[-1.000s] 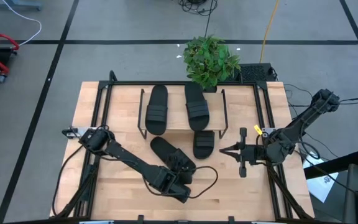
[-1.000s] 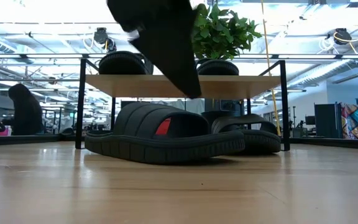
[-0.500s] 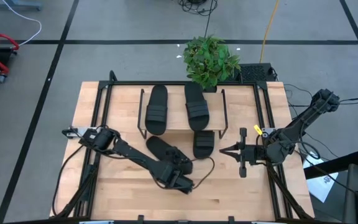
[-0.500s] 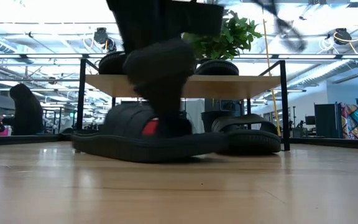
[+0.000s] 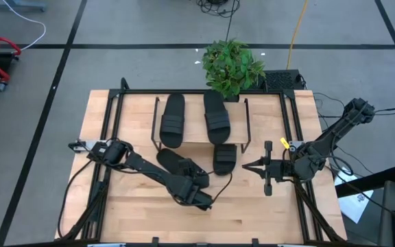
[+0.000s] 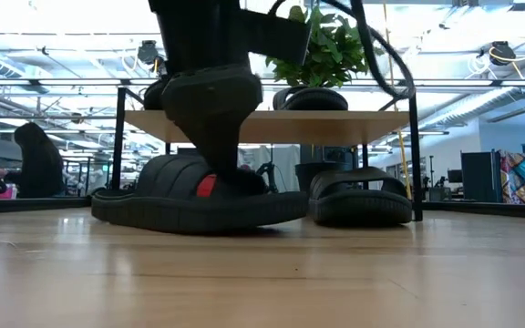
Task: Pick and place slides into the shelf
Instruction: Put the black slide under the shelf
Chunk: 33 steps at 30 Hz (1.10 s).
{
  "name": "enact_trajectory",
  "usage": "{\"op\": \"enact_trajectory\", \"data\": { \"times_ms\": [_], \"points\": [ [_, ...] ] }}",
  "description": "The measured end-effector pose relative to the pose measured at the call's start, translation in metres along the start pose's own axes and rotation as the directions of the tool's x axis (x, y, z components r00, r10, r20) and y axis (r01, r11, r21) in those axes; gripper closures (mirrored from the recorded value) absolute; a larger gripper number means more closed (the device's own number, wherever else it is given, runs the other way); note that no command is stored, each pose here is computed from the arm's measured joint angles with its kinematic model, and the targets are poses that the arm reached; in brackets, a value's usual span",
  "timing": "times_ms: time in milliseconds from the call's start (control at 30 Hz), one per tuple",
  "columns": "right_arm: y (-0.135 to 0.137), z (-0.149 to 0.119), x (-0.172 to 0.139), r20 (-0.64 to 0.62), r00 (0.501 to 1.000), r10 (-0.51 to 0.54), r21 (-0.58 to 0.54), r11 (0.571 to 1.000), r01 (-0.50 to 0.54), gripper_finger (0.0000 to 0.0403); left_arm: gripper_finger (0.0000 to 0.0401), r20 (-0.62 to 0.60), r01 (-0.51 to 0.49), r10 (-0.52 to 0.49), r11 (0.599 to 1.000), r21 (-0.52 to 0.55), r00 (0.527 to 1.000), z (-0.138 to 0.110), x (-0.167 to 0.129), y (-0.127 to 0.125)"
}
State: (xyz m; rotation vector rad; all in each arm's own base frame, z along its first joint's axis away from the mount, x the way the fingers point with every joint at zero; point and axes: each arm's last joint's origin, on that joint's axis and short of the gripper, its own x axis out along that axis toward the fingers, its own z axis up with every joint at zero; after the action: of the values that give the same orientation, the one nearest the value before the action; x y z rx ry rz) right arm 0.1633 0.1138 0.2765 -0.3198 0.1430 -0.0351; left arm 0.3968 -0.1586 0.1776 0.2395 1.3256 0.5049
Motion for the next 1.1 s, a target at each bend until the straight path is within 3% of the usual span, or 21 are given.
{"op": "enact_trajectory", "data": {
  "times_ms": [100,267,333,467,633,767,867,967,1100],
  "points": [
    [0.0,0.0,0.0,0.0,1.0,0.0,0.002,1.0,0.0,0.0397,0.022,-0.021,0.016,-0.015,0.999,0.038,1.0,-0.001,0.001,0.0],
    [0.0,0.0,0.0,0.0,1.0,0.0,0.002,1.0,0.0,0.0397,0.0352,-0.027,0.047,-0.045,0.997,0.06,0.999,-0.002,-0.001,-0.003],
    [0.0,0.0,0.0,0.0,1.0,0.0,0.001,1.0,0.0,0.0397,0.0387,-0.027,0.07,-0.068,0.994,0.083,0.997,-0.003,-0.003,-0.006],
    [0.0,0.0,0.0,0.0,1.0,0.0,0.001,1.0,0.0,0.0397,0.0386,-0.016,0.134,-0.133,0.979,0.154,0.991,-0.009,-0.012,-0.021],
    [0.0,0.0,0.0,0.0,1.0,0.0,0.001,1.0,0.0,0.0397,0.0399,0.034,0.142,-0.152,0.968,0.206,0.988,-0.017,-0.03,-0.036],
    [0.0,0.0,0.0,0.001,1.0,0.0,0.001,1.0,0.0,0.0397,0.0379,0.1,0.065,-0.082,0.985,0.161,0.992,-0.016,-0.046,-0.035],
    [0.0,0.0,0.0,0.0,1.0,0.001,0.004,1.0,-0.001,0.0397,0.0355,0.124,-0.029,0.004,0.979,0.201,0.992,-0.021,-0.06,-0.031],
    [0.0,0.0,0.0,-0.001,1.0,0.002,0.014,1.0,-0.002,0.0397,0.0334,0.093,-0.095,0.076,0.97,0.225,0.993,-0.029,-0.07,-0.024],
    [0.001,-0.001,0.0,-0.005,1.0,0.003,0.012,1.0,-0.003,0.0397,0.032,0.019,-0.134,0.133,0.981,0.14,0.991,-0.036,-0.07,-0.016]
  ]
}}
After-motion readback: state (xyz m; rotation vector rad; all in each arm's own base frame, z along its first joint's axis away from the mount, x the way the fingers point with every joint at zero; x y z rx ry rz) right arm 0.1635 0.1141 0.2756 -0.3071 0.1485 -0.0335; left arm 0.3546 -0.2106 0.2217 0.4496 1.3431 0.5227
